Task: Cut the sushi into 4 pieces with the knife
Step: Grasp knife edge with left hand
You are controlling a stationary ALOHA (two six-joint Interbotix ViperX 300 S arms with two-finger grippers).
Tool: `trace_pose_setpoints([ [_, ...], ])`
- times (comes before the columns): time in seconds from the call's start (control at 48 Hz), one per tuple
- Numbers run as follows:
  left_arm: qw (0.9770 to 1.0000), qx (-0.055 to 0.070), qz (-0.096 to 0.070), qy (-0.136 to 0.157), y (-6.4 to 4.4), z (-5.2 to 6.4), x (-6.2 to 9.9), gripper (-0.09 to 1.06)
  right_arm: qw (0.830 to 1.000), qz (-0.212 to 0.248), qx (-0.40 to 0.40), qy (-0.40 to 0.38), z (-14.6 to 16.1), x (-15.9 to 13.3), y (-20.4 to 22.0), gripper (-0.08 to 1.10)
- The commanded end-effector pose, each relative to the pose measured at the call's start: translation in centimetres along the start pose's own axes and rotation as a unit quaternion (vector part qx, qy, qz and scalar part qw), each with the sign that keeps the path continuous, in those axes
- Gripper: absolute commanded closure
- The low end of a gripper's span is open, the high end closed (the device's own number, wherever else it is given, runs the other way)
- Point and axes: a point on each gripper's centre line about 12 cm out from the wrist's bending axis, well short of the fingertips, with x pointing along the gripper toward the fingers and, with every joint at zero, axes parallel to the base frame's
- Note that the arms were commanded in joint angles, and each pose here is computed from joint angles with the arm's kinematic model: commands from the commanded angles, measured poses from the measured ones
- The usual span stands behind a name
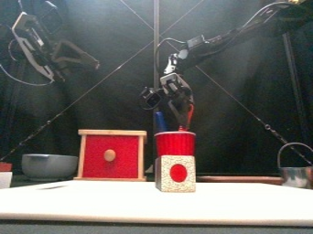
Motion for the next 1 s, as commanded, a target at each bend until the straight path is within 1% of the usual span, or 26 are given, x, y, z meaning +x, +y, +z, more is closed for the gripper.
trace_pose_setpoints([
  [0.021, 0.9999, 0.000, 0.002, -0.010, 0.1, 0.6, 0.2, 0.99, 1.000, 0.005, -0.011, -0.021, 0.0, -1.8, 0.8, 0.75],
  [0.208, 1.0000, -0.001, 0.002, -0.009, 0.1, 0.5, 0.2, 0.98, 1.000, 0.008, -0.018, -0.021, -0.2, -3.1, 1.5, 0.75],
  [0.5, 0.9999, -0.010, 0.007, -0.010, 0.2, 0.6, 0.2, 0.98, 0.998, 0.017, -0.035, -0.040, -1.4, -6.0, 3.0, 0.75],
  [0.729, 0.9997, -0.017, 0.010, -0.012, 0.3, 0.7, 0.1, 0.98, 0.997, 0.014, -0.042, -0.059, -3.3, -8.3, 3.7, 0.75],
  [0.833, 0.9996, -0.019, 0.012, -0.016, 0.3, 0.8, 0.0, 0.98, 0.996, 0.014, -0.046, -0.079, -4.3, -9.9, 4.0, 0.75],
  [1.0, 0.9991, -0.023, 0.018, -0.029, 0.6, 1.4, -0.3, 0.98, 0.992, 0.016, -0.056, -0.113, -6.5, -12.8, 4.9, 0.75],
])
